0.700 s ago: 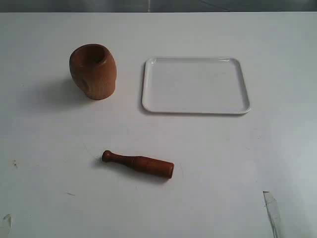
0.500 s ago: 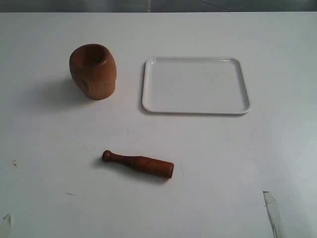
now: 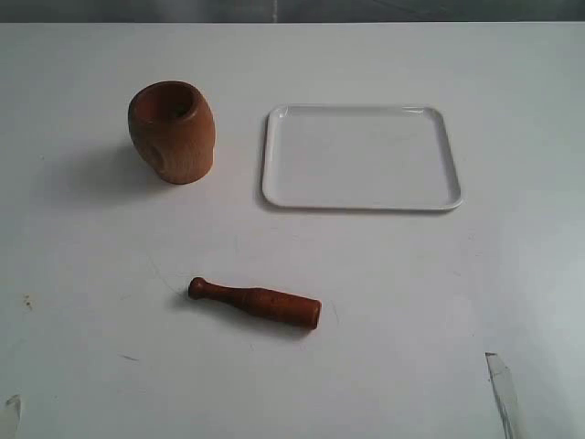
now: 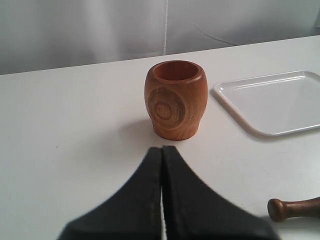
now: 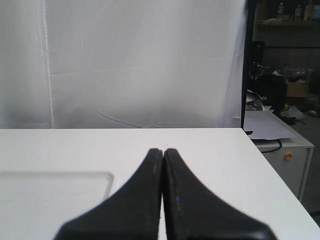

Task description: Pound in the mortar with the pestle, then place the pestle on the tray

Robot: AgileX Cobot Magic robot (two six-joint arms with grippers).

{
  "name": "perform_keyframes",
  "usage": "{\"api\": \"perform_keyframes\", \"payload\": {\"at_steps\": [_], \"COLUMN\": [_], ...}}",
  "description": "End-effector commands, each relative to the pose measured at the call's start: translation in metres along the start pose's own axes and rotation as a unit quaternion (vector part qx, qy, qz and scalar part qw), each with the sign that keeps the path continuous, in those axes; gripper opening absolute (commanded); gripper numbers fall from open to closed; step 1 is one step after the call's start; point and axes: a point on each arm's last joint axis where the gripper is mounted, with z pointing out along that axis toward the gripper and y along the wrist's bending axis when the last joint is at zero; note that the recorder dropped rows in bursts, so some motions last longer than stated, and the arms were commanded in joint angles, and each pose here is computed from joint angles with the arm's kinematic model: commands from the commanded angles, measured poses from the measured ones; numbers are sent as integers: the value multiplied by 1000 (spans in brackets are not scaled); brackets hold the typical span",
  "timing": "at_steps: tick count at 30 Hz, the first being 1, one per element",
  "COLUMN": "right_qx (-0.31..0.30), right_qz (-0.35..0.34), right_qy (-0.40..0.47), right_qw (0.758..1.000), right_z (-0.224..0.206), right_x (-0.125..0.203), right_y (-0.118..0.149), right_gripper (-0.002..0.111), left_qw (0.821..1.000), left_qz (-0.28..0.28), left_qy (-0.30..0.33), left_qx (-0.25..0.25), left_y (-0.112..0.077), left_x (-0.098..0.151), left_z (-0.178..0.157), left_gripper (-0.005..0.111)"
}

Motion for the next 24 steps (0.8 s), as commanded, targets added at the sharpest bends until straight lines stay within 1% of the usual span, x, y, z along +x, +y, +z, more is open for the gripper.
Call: {"api": "perform_keyframes", "payload": {"at_steps": [1, 3, 10, 13, 17, 21, 24], "right_qx": [3, 2, -2, -3, 1, 4, 9], "right_qz": [-7, 5, 104, 113, 118, 185, 193], "right_qy": [0, -1, -48, -45, -77, -100, -136], "right_qw": [1000, 1000, 993, 993, 990, 978, 972], "right_z": [0, 0, 0, 0, -1, -2, -4], "right_x": [1, 1, -8, -7, -13, -17, -25], "right_y": [0, 0, 0, 0, -2, -4, -6], "right_gripper": [0, 0, 0, 0, 0, 0, 0], "left_qw": [1000, 1000, 1000, 1000, 1000, 1000, 1000], "left_qz": [-6, -6, -6, -6, -6, -6, -6], "left_qy": [-4, -4, -4, -4, -4, -4, -4], "left_qx": [4, 4, 4, 4, 4, 4, 4], "left_y": [-1, -1, -1, -1, -1, -1, -1], "left_x": [0, 0, 0, 0, 0, 0, 0], "left_z": [0, 0, 0, 0, 0, 0, 0], "left_gripper": [0, 0, 0, 0, 0, 0, 0]}}
